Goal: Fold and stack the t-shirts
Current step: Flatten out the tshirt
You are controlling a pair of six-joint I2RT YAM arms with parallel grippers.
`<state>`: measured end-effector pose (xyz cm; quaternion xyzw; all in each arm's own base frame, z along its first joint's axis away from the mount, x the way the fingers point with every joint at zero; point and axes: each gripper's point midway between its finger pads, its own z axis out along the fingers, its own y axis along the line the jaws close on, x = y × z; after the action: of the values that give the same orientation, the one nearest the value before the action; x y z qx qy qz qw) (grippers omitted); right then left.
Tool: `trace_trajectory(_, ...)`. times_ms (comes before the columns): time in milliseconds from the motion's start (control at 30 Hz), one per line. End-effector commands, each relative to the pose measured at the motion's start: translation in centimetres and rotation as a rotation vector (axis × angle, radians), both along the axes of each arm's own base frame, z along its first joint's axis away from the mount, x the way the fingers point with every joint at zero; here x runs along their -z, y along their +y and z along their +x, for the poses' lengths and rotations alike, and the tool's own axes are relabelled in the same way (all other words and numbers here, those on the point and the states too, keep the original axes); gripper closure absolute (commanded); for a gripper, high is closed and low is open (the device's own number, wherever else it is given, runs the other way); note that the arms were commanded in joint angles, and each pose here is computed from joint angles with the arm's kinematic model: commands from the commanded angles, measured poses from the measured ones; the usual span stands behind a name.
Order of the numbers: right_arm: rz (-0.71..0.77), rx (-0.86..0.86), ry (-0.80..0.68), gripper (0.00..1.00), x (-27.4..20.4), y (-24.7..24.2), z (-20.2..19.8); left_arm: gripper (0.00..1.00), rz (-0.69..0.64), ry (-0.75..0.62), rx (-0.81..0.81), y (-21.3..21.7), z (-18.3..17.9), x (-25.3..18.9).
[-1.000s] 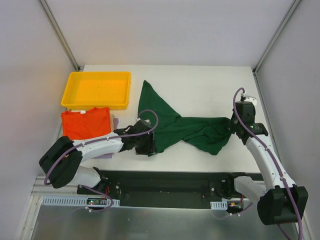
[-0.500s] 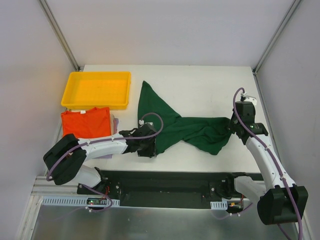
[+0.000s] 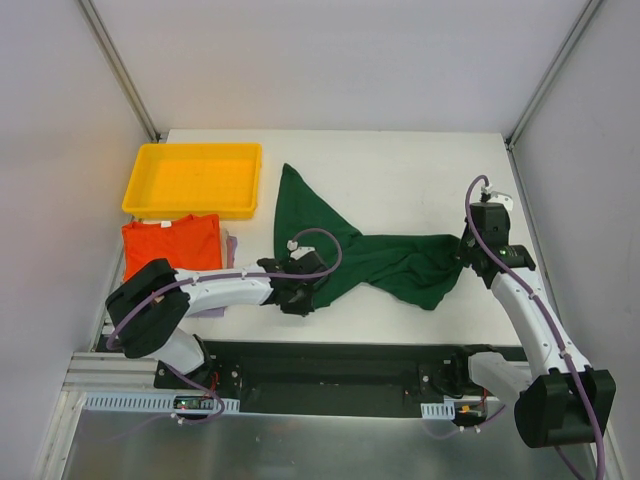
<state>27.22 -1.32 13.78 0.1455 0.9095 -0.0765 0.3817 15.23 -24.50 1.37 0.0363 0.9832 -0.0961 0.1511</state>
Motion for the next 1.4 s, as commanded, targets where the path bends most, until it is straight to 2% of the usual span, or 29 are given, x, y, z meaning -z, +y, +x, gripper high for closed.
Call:
trace_trajectory(0, -0.006, 0.033, -0.024, 1.0, -0.2, -0.4, 0.5, 1.0, 0.128, 0.023, -0.018, 2.9, -1.2, 1.0)
trace_trajectory(167, 0.004, -0.003, -0.05, 1.0, -1.1, -0.1, 0.6, 1.0, 0.022, -0.141, -0.06, 2.9, 0.7, -3.9)
trace_trajectory(433, -0.005, 0.006, -0.129, 1.0, -5.8, -0.5, -0.1, 1.0, -0.195, -0.524, -0.095, 3.7, 5.5, -17.7)
trace_trajectory(633, 0.033, -0.006, -0.322, 1.0, -14.7, -0.2, -0.6, 1.0, -0.238, -0.778, -0.236, 8.0, 9.4, -28.2)
trace_trajectory(767, 0.065, -0.031, -0.451, 1.0, -21.4, 0.2, -1.8, 1.0, -0.245, -0.96, -0.31, 11.1, 10.4, -36.2)
trace_trajectory(967, 0.121, -0.113, -0.661, 1.0, -31.4, 1.3, -4.9, 1.0, -0.324, -1.184, -0.305, 14.4, 8.2, -47.4)
trace_trajectory(1067, 0.15, -0.164, -0.774, 1.0, -36.3, 1.9, -7.3, 1.0, -0.399, -1.27, -0.246, 15.2, 6.1, -51.7)
trace_trajectory(1167, 0.115, -0.217, -0.902, 1.0, -41.6, 1.9, -10.4, 1.0, -0.531, -1.323, -0.106, 14.4, 3.2, -54.9)
trace_trajectory(1367, 0.071, -0.223, -1.107, 1.0, -47.8, 0.9, -16.3, 1.0, -0.699, -1.392, 0.036, 15.1, -2.0, -58.8)
